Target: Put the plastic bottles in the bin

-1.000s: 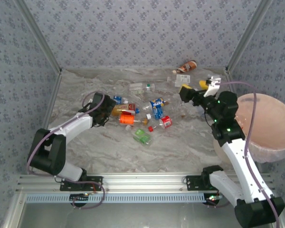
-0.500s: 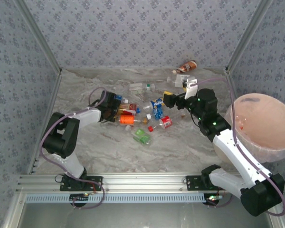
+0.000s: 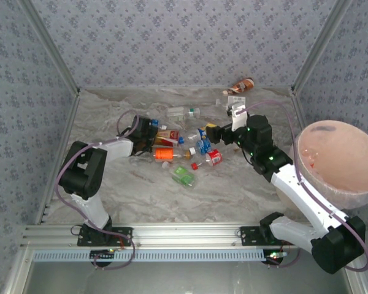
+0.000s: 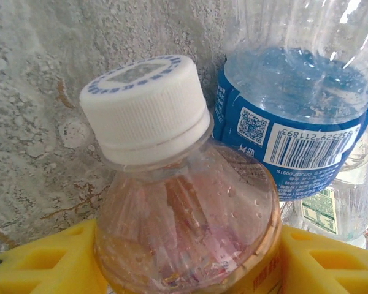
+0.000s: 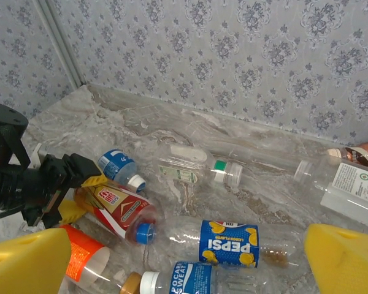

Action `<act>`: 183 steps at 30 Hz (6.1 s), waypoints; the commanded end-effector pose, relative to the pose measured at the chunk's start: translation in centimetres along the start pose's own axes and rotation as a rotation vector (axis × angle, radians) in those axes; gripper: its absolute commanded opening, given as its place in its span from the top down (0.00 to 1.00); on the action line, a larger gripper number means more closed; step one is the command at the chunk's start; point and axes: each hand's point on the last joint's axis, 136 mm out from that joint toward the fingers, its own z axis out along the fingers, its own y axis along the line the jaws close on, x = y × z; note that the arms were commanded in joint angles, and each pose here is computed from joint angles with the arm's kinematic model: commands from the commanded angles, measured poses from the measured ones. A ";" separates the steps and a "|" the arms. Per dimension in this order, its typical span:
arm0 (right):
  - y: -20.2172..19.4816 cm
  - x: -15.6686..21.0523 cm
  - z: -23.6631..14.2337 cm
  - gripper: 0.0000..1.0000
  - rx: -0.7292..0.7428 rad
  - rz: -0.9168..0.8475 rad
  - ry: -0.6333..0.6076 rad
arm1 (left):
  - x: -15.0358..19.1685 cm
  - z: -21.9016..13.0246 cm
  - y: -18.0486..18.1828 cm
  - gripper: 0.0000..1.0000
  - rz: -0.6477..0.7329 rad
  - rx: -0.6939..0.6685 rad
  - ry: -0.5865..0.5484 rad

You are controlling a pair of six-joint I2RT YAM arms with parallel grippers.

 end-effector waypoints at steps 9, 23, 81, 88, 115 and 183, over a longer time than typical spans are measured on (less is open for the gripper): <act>-0.4 0.9 1.2 0.00 0.038 0.130 0.020 | 0.6 -5.1 -5.8 0.45 0.253 0.166 -0.029; 5.0 3.9 2.8 0.00 -0.231 0.293 0.337 | 7.7 -13.7 -15.8 0.44 0.776 0.681 0.145; -5.3 -1.5 -2.8 0.48 0.384 0.116 0.232 | 12.8 -17.6 -16.7 0.02 0.896 0.812 0.211; -9.2 -5.8 -9.6 0.51 0.629 -0.030 0.075 | 11.1 -16.2 -15.7 0.02 0.860 0.753 0.125; -22.0 0.3 -30.0 0.48 1.475 0.282 -0.057 | 11.2 -15.4 -15.1 0.02 0.918 0.688 0.137; -4.2 -1.5 -8.0 0.00 0.170 0.530 0.025 | 7.1 -10.7 -9.3 0.02 0.735 0.420 0.083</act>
